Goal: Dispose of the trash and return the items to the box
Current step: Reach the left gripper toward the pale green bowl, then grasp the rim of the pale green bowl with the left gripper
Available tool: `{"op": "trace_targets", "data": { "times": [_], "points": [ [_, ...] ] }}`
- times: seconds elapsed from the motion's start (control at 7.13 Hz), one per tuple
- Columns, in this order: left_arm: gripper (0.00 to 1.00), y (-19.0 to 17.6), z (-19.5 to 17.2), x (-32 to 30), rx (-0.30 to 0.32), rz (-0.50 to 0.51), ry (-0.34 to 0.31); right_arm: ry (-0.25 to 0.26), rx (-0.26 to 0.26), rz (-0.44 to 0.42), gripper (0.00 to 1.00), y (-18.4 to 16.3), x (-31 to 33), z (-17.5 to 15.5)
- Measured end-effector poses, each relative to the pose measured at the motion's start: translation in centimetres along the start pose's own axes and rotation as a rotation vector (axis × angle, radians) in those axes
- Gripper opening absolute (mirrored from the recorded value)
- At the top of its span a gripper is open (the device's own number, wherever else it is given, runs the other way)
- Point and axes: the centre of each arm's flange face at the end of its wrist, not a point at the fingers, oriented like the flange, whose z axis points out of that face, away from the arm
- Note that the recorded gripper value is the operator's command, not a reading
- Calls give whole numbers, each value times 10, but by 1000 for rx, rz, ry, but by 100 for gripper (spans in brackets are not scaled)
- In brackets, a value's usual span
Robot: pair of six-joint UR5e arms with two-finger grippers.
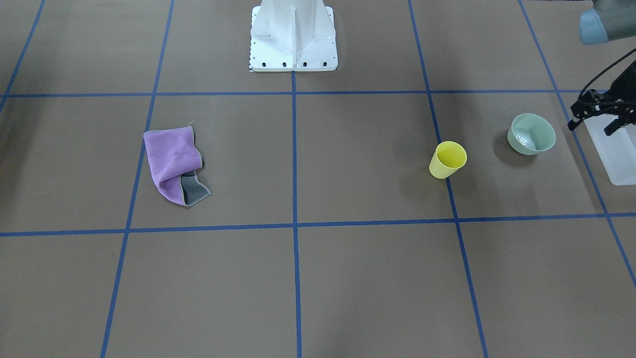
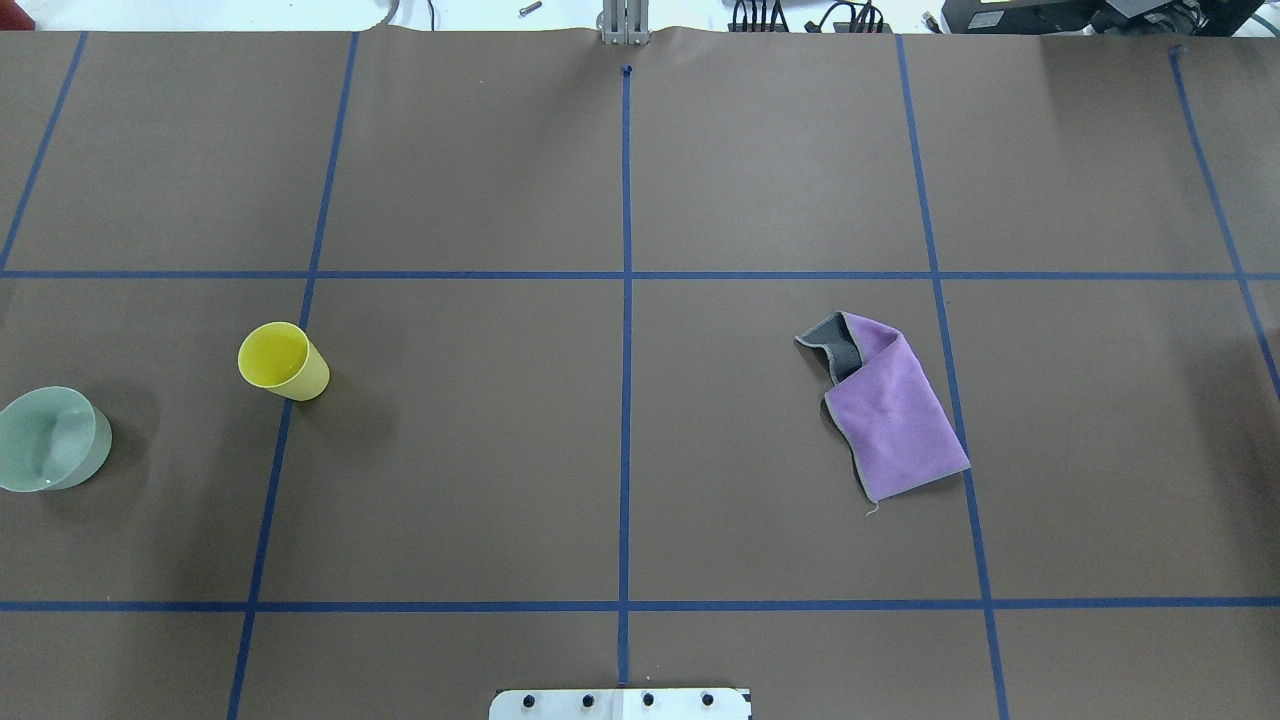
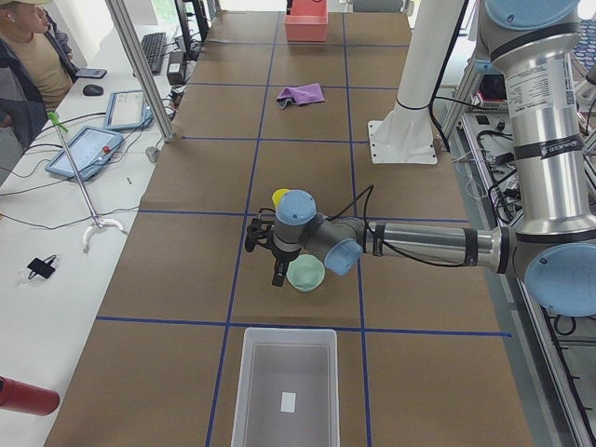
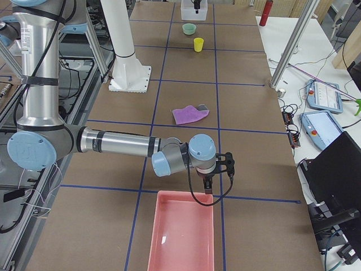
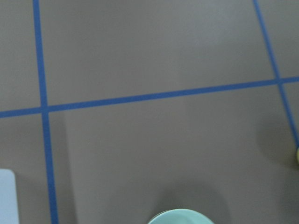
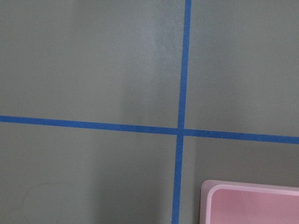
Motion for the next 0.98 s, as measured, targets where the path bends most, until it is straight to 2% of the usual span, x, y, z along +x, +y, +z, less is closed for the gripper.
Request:
{"op": "trace_targets", "data": {
  "times": [0.28, 0.42, 0.56, 0.7, 0.98],
  "points": [
    [98, 19, 54, 17, -63, 82, 9, -4, -4, -12, 100, -1, -6, 4],
    [82, 30, 70, 16, -70, 112, 23, -3, -5, -15, 100, -1, -7, 5],
    [14, 39, 82, 8, -72, 124, 30, -2, -6, -17, 100, -1, -8, 6],
    [0, 43, 89, 2, -71, 128, 34, -1, -8, -16, 100, 0, -8, 7],
    [0, 47, 89, 2, -79, 121, 64, -2, -10, -14, 100, 1, -7, 8]
  ]
}}
